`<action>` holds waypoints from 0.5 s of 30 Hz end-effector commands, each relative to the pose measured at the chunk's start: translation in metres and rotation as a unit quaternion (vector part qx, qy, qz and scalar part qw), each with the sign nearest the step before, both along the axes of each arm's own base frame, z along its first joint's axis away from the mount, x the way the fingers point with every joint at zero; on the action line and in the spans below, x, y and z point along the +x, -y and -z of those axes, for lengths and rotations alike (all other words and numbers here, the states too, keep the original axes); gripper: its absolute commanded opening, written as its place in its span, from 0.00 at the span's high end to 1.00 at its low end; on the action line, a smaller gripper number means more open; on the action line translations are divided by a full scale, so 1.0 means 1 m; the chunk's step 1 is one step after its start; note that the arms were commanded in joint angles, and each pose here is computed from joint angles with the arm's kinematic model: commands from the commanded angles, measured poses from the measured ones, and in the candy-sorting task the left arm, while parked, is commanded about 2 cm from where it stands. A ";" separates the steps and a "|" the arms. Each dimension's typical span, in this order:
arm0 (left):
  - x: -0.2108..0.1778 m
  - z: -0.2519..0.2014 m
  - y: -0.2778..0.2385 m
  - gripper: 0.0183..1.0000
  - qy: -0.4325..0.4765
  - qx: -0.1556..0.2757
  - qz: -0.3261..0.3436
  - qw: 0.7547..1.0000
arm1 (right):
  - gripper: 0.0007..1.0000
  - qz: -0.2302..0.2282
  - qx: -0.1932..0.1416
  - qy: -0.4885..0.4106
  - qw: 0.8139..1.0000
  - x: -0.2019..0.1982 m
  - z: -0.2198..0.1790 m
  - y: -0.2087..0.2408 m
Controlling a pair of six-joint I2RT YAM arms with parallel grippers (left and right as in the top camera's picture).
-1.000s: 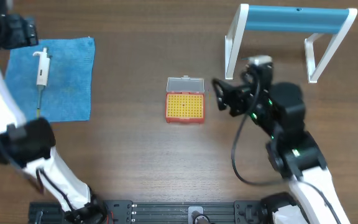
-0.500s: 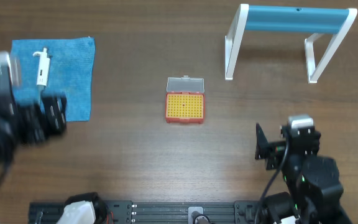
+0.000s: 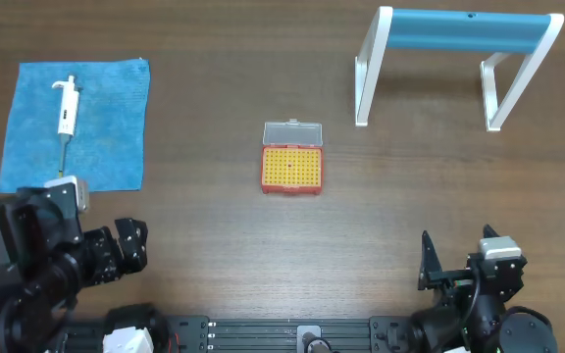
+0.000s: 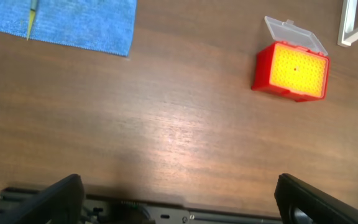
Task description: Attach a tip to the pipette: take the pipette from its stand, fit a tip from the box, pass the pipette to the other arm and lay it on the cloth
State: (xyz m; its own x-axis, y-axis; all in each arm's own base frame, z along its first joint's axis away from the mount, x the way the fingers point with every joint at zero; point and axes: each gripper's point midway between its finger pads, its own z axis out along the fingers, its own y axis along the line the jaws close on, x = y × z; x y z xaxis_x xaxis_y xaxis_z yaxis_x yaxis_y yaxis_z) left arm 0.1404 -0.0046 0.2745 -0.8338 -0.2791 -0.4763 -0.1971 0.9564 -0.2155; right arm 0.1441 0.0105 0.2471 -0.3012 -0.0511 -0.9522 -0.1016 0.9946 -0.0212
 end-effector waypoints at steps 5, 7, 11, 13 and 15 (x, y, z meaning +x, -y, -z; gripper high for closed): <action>0.006 0.005 0.001 0.01 -0.014 -0.010 0.000 1.000 | 0.10 0.008 0.001 -0.026 1.000 -0.002 0.012 0.002; 0.006 0.005 0.001 0.01 -0.014 -0.010 0.000 1.000 | 0.10 0.008 -0.002 -0.039 0.999 -0.004 0.018 0.003; 0.005 0.005 0.003 0.01 -0.014 -0.010 0.004 1.000 | 0.10 0.008 -0.008 -0.060 0.998 -0.008 0.028 0.004; 0.003 0.007 0.003 0.01 -0.013 -0.010 0.004 1.000 | 0.10 0.008 -0.008 -0.060 0.998 -0.008 0.028 0.004; 0.000 0.009 -0.004 0.01 -0.009 0.012 -0.002 1.000 | 0.10 0.008 -0.008 -0.060 0.998 -0.008 0.028 0.004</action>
